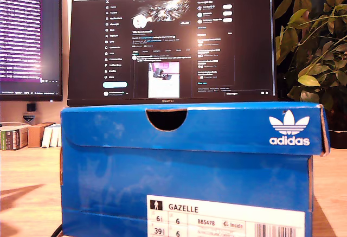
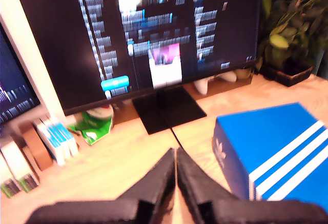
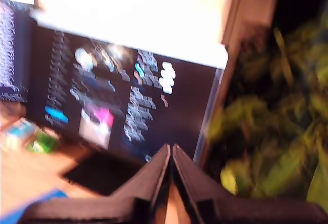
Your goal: Close the blue shoebox by pushing the lid with your left arm and holding the box in place with your right arm
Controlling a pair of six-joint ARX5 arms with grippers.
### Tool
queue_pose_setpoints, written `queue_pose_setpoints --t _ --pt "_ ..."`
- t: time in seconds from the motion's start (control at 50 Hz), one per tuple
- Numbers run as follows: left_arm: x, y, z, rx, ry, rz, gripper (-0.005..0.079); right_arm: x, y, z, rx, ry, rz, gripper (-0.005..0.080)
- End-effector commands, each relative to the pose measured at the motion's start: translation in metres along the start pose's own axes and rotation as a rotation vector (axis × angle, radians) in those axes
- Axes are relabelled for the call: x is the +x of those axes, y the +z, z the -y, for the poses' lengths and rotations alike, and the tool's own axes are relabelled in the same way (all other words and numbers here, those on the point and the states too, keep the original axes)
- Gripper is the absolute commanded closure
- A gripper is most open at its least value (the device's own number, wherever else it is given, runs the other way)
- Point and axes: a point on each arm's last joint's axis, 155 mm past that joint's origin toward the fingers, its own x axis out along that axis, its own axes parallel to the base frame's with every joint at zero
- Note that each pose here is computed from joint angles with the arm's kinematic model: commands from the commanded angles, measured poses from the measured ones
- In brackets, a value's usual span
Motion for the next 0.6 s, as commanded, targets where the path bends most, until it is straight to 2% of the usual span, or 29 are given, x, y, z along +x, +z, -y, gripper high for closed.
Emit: queue_pose_setpoints --t 0.0,0.16,0.5,0.58 --pt "-0.001 -0.004 0.002 -0.009 -0.001 0.031 0.0761 -0.001 -0.012 0.001 0.002 -0.020 -0.001 0.0752" --pt "0.008 -0.030 0.000 -0.031 -0.002 0.026 0.0761 -0.007 -0.039 -0.002 0.006 -0.036 -0.019 0.0752" --pt "0.023 -0.064 -0.007 -0.081 0.015 0.033 0.0761 -0.009 -0.082 -0.009 0.083 -0.044 -0.055 0.0752" --pt "0.028 -0.071 -0.010 -0.086 0.019 0.032 0.0761 -0.009 -0.089 -0.003 0.091 -0.087 -0.047 0.0752"
